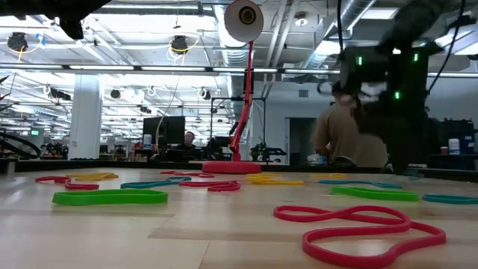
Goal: Pick and place rubber bands into bin
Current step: Put the blue rubber band into the container
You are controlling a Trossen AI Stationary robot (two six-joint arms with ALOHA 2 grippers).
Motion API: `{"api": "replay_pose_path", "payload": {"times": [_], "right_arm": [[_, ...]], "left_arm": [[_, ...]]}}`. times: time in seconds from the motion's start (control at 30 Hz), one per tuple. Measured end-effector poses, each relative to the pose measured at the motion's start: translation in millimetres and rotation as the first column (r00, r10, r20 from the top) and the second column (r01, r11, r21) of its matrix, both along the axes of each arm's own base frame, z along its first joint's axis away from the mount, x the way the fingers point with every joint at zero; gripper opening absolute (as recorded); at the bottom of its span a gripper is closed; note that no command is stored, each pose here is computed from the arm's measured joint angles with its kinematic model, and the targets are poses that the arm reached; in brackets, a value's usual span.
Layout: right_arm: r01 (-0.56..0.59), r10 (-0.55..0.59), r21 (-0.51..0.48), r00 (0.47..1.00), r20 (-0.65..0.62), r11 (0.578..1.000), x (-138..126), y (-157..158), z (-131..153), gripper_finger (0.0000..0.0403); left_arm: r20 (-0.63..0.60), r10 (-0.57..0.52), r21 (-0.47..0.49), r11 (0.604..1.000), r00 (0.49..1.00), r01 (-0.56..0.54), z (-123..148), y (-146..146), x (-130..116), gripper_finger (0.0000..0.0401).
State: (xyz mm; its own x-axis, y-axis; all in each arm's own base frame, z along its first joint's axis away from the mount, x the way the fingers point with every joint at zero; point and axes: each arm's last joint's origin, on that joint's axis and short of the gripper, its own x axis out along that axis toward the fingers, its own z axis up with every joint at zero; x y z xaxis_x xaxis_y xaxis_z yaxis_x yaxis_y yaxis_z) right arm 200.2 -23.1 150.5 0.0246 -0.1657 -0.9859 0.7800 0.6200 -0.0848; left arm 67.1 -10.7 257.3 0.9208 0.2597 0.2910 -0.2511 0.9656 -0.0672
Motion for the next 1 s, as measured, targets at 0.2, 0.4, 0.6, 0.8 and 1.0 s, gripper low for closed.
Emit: {"api": "replay_pose_path", "payload": {"times": [0.2,0.4,0.6,0.8,1.0], "right_arm": [[-0.055,0.055,0.004,0.997,0.051,0.998,21,48,50,0.0002],[-0.052,0.053,-0.016,0.994,0.095,0.999,14,105,91,0.0001],[0.085,-0.083,-0.022,0.994,0.068,0.996,-23,154,93,0.0001],[0.228,-0.228,-0.061,0.974,0.014,0.972,-63,184,91,0.0001],[0.270,-0.269,-0.021,0.962,0.057,0.963,-85,204,90,0.0001]], "left_arm": [[0.023,0.000,-0.011,1.000,1.000,0.000,2,0,-1,0.0082],[0.040,0.000,-0.019,1.000,0.999,0.001,4,1,-1,0.0082],[0.046,0.000,-0.021,1.000,0.999,0.001,4,1,-2,0.0082],[0.063,0.001,-0.028,1.000,0.998,0.001,6,1,-2,0.0082],[0.072,0.001,-0.032,0.999,0.997,0.001,7,1,-3,0.0082]]}}
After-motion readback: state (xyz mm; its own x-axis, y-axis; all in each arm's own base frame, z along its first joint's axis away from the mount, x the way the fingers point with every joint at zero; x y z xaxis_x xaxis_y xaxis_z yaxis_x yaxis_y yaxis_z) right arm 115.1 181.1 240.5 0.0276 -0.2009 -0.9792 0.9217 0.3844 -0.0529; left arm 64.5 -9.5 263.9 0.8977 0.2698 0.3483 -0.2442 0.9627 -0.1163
